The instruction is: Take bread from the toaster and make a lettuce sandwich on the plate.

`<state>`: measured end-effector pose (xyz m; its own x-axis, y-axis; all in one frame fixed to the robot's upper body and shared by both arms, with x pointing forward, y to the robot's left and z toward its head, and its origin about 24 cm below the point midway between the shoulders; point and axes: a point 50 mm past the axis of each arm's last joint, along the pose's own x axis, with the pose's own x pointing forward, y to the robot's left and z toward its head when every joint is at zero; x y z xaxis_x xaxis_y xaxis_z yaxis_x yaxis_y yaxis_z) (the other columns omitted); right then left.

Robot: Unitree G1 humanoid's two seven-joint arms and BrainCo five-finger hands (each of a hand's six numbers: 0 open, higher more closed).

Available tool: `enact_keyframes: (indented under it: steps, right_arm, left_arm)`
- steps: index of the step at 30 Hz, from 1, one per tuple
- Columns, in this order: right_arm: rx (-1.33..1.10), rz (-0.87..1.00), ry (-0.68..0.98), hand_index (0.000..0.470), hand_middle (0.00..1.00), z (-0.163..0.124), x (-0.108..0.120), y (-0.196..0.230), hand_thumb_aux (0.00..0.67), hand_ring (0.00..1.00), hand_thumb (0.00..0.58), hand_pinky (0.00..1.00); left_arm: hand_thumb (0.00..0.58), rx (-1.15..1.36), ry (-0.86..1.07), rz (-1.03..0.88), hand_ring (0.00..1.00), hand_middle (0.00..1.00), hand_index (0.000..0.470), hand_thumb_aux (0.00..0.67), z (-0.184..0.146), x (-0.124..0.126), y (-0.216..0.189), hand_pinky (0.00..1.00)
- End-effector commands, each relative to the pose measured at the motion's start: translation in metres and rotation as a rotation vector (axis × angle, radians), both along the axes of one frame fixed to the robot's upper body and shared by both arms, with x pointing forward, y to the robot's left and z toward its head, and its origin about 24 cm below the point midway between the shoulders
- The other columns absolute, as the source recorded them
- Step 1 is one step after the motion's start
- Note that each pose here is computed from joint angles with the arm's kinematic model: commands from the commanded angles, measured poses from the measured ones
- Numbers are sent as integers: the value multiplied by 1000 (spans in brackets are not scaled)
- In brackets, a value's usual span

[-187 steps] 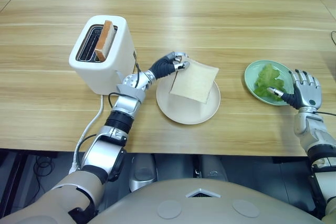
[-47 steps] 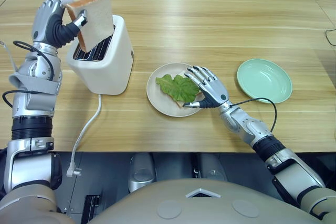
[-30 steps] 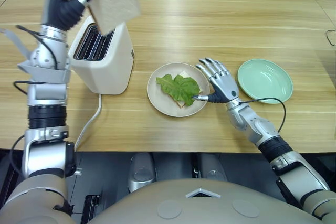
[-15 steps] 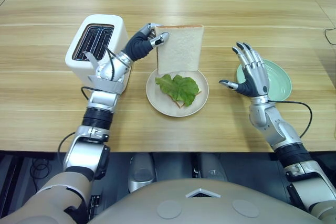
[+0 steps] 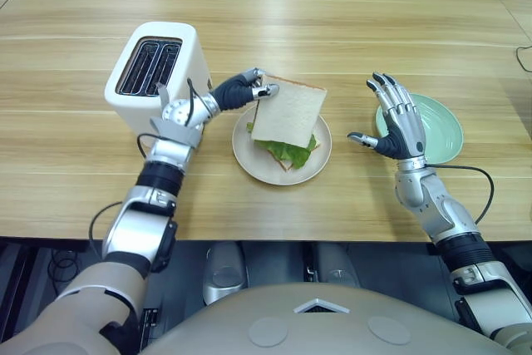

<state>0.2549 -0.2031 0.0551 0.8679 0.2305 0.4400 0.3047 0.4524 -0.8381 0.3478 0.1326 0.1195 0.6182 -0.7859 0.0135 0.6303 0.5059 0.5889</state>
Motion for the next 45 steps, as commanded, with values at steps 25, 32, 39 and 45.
enact_keyframes:
  steps: [25,32,39,45]
  right_arm:
    - [69,237,-35,0,0,18,-25,28,0,0,0,0]
    - [62,279,-7,0,0,15,-30,39,0,0,0,0]
    - [-28,386,125,0,0,-5,-36,59,0,0,0,0]
    - [-135,452,271,0,0,-32,-42,71,0,0,0,0]
  left_arm:
    - [580,443,200,-196,1000,1000,460,670,-30,20,-43,1000]
    - [580,409,245,-233,1000,1000,460,670,-24,21,-35,1000]
    - [580,421,254,-200,1000,1000,460,670,-19,26,-33,1000]
    - [580,445,265,-127,1000,1000,460,670,-25,29,-35,1000]
